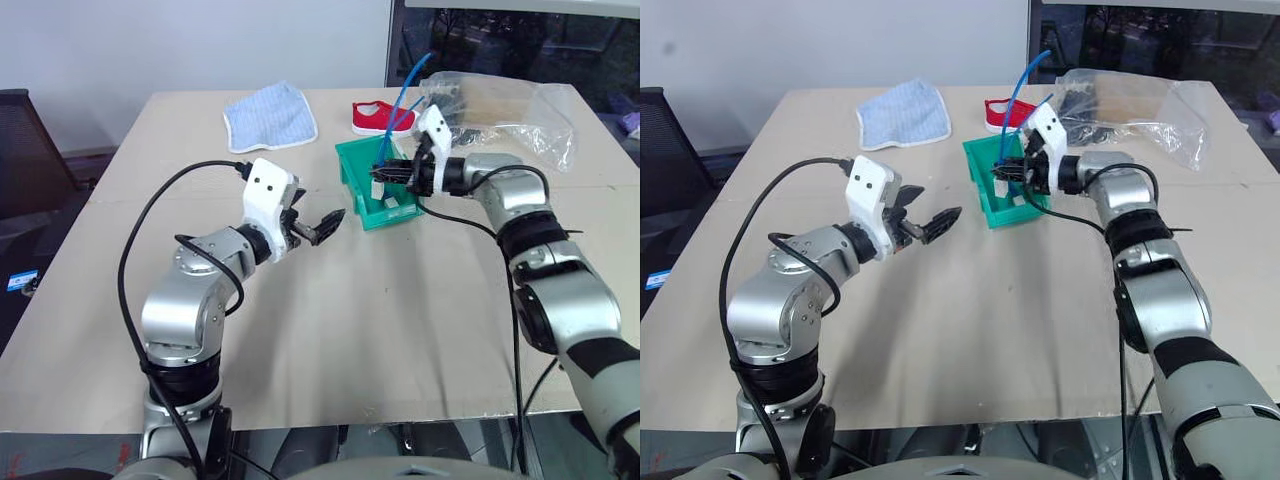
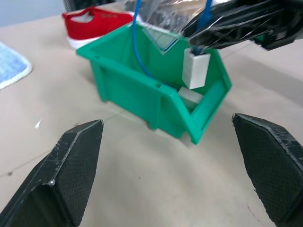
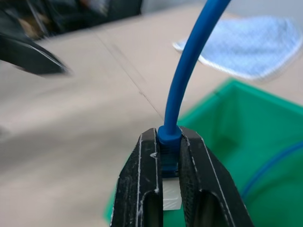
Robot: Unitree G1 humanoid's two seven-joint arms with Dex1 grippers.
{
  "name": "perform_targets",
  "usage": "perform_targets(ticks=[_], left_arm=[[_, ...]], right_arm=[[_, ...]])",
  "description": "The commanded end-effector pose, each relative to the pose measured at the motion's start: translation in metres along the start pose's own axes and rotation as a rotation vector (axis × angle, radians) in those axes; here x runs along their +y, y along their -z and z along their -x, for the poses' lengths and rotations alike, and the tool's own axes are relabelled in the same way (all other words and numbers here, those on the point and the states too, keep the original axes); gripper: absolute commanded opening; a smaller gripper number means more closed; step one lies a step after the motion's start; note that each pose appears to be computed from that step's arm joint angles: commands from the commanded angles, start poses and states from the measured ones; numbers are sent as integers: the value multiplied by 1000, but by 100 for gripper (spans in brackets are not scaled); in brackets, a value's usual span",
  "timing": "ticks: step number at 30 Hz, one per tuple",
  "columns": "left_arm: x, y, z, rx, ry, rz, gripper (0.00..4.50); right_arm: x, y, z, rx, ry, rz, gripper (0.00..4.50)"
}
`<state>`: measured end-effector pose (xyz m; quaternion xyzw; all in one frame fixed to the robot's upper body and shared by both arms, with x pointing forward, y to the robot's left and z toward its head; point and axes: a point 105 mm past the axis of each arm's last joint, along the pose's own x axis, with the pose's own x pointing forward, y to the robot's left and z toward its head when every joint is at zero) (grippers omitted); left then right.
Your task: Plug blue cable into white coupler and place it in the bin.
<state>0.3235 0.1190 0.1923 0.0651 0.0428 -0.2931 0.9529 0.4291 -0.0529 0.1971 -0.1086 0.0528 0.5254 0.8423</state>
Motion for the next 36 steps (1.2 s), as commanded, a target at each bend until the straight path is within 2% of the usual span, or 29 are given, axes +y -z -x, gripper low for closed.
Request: perform_targets(ticks=[1, 5, 7, 9, 14, 17, 20, 24, 28, 33, 36], left_arm=[[0, -16, 5, -58, -28, -28, 450], [1, -19, 6, -71, -36, -27, 450], [0, -21, 7, -92, -31, -34, 450], [-3, -27, 8, -135, -18, -35, 450], [0, -29, 15, -208, -28, -51, 450], [5, -17, 26, -225, -54, -66, 450], [1, 5, 34, -216, -55, -59, 450], [-11, 39, 46, -174, -43, -67, 450], [-22, 69, 59, -114, -19, -22, 450], [-30, 92, 67, -62, -1, -16, 450], [-32, 94, 67, -59, 4, -24, 450]], right_arm=[[-15, -18, -4, -13, 123, 103, 159], [-52, -58, 14, -188, 472, 177, 347], [-62, -67, 26, -251, 564, 186, 442], [-67, -68, 38, -282, 614, 216, 448], [-65, -48, 70, -383, 603, 211, 448], [-38, -23, 93, -428, 506, 164, 448], [3, 8, 117, -431, 381, 47, 448], [59, 52, 146, -342, 243, -100, 448], [90, 90, 171, -211, 211, -136, 448], [102, 132, 200, -63, 284, -116, 448], [100, 141, 207, -38, 331, -87, 448]])
